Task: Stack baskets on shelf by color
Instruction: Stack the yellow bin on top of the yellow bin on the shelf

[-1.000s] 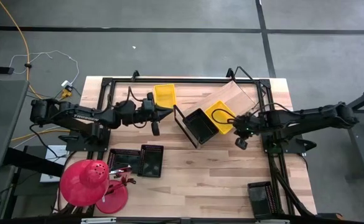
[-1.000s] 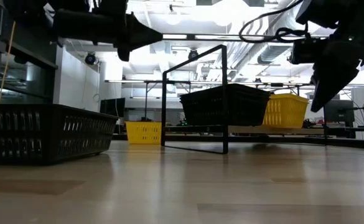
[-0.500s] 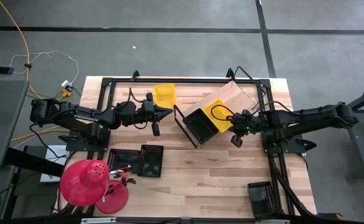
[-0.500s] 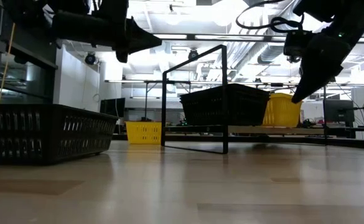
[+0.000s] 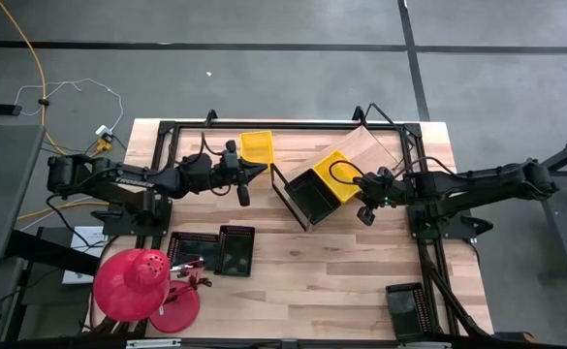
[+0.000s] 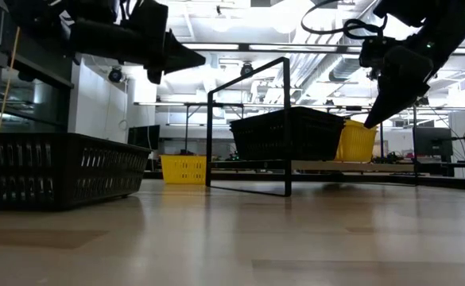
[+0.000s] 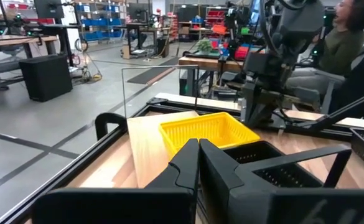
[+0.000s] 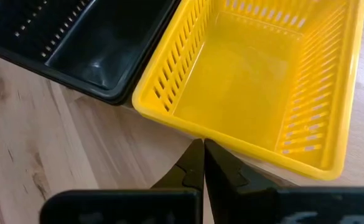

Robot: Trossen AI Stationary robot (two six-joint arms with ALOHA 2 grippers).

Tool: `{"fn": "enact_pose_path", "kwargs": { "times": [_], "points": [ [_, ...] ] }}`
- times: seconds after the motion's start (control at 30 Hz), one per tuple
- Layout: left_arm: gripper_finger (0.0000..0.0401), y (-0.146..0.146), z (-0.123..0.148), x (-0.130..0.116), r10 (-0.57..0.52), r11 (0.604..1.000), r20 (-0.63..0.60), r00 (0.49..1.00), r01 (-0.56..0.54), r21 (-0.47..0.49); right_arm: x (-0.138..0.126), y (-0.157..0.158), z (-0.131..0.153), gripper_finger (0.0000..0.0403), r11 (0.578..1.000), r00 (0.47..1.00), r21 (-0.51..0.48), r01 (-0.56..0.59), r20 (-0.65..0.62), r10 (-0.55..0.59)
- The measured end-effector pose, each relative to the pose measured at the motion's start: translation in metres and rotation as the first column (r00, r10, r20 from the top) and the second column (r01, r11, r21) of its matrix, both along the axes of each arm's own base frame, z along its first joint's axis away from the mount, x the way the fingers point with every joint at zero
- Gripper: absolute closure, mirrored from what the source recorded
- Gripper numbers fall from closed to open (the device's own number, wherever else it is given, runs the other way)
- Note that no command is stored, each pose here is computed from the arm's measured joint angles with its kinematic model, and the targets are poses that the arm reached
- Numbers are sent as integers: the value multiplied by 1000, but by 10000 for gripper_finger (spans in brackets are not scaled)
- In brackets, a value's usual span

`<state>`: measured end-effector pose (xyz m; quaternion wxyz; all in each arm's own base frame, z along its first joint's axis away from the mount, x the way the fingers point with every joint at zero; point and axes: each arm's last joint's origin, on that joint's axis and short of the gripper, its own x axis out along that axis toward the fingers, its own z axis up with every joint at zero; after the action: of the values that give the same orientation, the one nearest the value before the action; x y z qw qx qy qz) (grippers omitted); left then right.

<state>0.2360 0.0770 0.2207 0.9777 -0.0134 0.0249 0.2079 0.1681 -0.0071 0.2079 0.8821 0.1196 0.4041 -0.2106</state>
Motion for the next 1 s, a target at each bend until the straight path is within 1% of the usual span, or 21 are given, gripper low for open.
{"fn": "enact_pose_path", "kwargs": {
  "times": [0.23,0.47,0.57,0.67,0.77,0.83,0.93,1.0],
  "points": [
    [401,4,-2,-1,19,1000,-22,1000,-19,-7,0,-1,0,403,1000,1000,31,8,9,-8],
    [401,4,-2,-1,19,1000,-18,1000,-19,-14,2,1,0,403,991,998,120,-65,25,63],
    [400,5,-2,-2,57,998,-18,998,-58,-13,1,2,3,403,984,996,150,-92,19,90],
    [397,9,-1,-2,128,991,-25,992,-128,-27,1,2,14,403,986,994,127,-111,27,108],
    [379,24,8,0,194,978,-93,977,-199,-54,1,1,28,403,991,993,79,-113,39,110],
    [359,37,16,0,225,967,-181,957,-242,-80,2,1,38,403,991,990,52,-122,70,119],
    [320,59,18,0,269,941,-332,904,-321,-111,3,1,47,403,989,987,24,-143,83,141],
    [292,73,19,-3,302,919,-393,869,-375,-123,4,0,51,403,991,986,7,-136,95,134]
  ]
}}
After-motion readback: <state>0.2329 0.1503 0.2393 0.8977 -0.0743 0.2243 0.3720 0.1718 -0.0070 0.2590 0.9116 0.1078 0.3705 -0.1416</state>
